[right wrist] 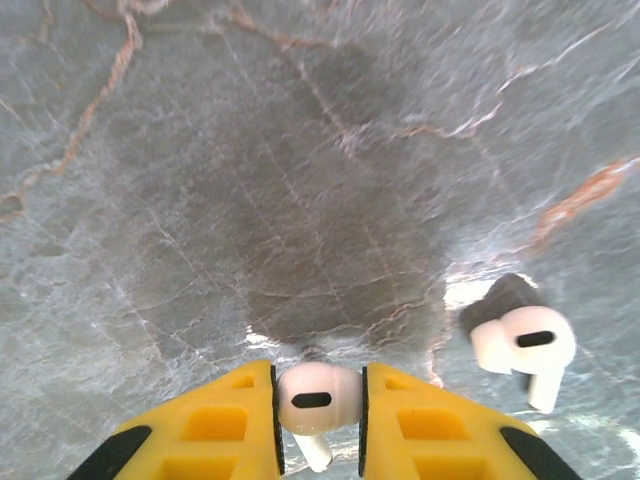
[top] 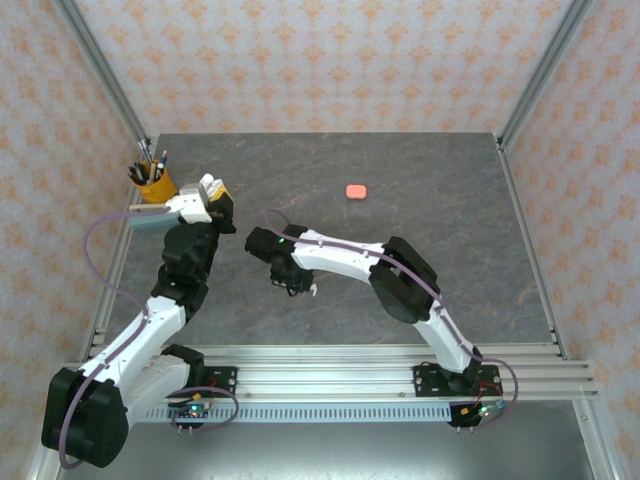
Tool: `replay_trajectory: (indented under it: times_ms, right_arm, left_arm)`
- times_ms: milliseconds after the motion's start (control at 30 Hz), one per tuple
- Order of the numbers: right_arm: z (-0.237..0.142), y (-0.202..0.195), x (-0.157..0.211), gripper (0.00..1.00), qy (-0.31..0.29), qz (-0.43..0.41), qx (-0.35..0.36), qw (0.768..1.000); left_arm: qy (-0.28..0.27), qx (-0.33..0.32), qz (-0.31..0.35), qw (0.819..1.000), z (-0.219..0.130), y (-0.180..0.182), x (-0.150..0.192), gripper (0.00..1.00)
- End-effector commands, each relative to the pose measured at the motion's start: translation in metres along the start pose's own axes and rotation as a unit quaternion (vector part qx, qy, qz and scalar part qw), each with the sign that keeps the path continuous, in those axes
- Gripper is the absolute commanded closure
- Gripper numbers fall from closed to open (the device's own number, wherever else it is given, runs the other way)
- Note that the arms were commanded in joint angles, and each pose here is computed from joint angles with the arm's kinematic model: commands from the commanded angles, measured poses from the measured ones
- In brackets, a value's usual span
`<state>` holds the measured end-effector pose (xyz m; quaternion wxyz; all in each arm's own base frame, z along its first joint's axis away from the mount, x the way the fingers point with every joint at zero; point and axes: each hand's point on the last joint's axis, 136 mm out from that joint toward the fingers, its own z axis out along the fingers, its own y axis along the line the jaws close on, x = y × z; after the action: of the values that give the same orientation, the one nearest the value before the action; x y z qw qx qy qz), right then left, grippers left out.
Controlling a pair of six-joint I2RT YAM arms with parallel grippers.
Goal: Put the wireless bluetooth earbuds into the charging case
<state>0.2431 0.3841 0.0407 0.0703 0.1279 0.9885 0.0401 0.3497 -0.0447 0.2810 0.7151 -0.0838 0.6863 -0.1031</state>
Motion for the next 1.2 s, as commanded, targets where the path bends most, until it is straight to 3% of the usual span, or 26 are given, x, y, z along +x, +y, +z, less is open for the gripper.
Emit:
replay_trajectory:
  times_ms: [0,367,667,1033,1167]
  right_arm:
    - [-0.029,-0.006,-0.028,0.78,-0.054,0.004,-0.019,0.998]
    - [-0.043,-0.046,-0.091,0.78,-0.139,0.006,-0.018,0.99]
    - [-0.048,-0.087,-0.136,0.78,-0.228,-0.017,0.017,0.973]
    - [-0.075,-0.098,-0.174,0.79,-0.304,-0.015,-0.006,0.953]
    - [-0.102,-0.093,-0.192,0.79,-0.334,-0.01,-0.029,0.942]
  left_arm:
    - [-0.02,0.011,0.001,1.0,0.005,-0.007,-0.02,1.0]
    - [0.001,0.069,0.035,0.997,0.011,-0.031,-0.018,1.0]
    - [0.08,0.16,0.061,0.982,0.024,-0.063,0.019,1.0]
    - [0.126,0.319,0.131,0.93,0.013,-0.137,0.072,1.0]
    - [0.128,0.337,0.135,0.923,0.017,-0.152,0.078,1.0]
